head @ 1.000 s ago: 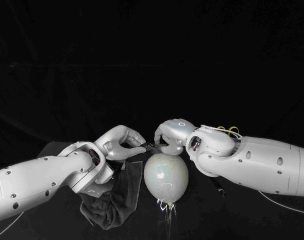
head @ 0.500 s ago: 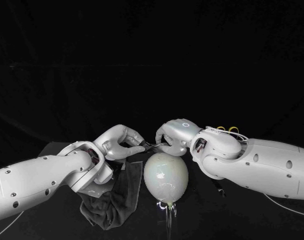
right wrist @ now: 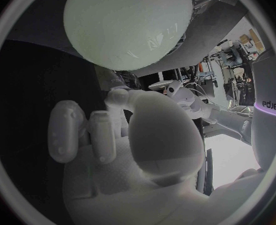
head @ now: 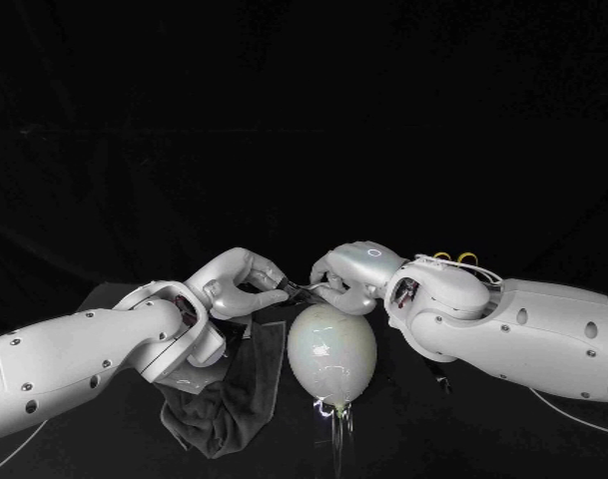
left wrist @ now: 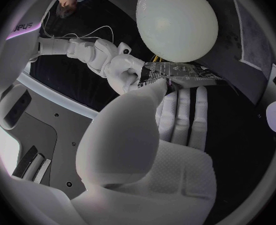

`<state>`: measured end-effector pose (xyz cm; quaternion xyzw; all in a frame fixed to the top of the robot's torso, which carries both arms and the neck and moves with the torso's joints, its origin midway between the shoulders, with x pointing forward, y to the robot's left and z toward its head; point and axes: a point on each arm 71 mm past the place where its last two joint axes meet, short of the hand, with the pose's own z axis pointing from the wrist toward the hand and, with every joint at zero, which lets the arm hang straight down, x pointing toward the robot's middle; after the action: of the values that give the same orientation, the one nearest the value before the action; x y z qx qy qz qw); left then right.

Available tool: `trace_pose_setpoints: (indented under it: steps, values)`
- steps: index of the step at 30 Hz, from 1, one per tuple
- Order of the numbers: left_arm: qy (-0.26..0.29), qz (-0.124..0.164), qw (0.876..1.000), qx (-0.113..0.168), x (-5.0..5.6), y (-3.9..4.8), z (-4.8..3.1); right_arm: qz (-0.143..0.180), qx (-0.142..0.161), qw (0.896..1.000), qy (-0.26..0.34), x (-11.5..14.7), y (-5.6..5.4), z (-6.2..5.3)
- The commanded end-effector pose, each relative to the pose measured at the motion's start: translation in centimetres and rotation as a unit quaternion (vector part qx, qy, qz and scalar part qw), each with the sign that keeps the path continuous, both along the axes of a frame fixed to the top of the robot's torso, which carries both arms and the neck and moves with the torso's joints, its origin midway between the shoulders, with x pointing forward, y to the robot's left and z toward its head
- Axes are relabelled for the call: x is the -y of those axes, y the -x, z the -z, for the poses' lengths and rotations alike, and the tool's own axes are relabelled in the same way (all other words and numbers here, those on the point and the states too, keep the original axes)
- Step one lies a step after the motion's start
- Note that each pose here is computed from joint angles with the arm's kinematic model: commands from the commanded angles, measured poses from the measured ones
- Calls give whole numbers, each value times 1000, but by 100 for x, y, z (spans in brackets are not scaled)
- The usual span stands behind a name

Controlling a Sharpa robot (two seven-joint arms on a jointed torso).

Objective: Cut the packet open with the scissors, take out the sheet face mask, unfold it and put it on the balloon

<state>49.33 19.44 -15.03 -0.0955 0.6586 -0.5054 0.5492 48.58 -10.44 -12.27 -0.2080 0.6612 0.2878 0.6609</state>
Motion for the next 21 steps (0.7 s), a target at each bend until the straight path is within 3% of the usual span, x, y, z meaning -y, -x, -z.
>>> trace_pose_setpoints:
  steps: [1, 21]
  values:
    - [5, -2, 1000, 2, -3, -6, -15, -13, -11, 1000, 3, -17, 22, 0]
    - [5, -5, 1000, 0, -17, -12, -12, -14, 14, 999, -31, 65, 44, -89]
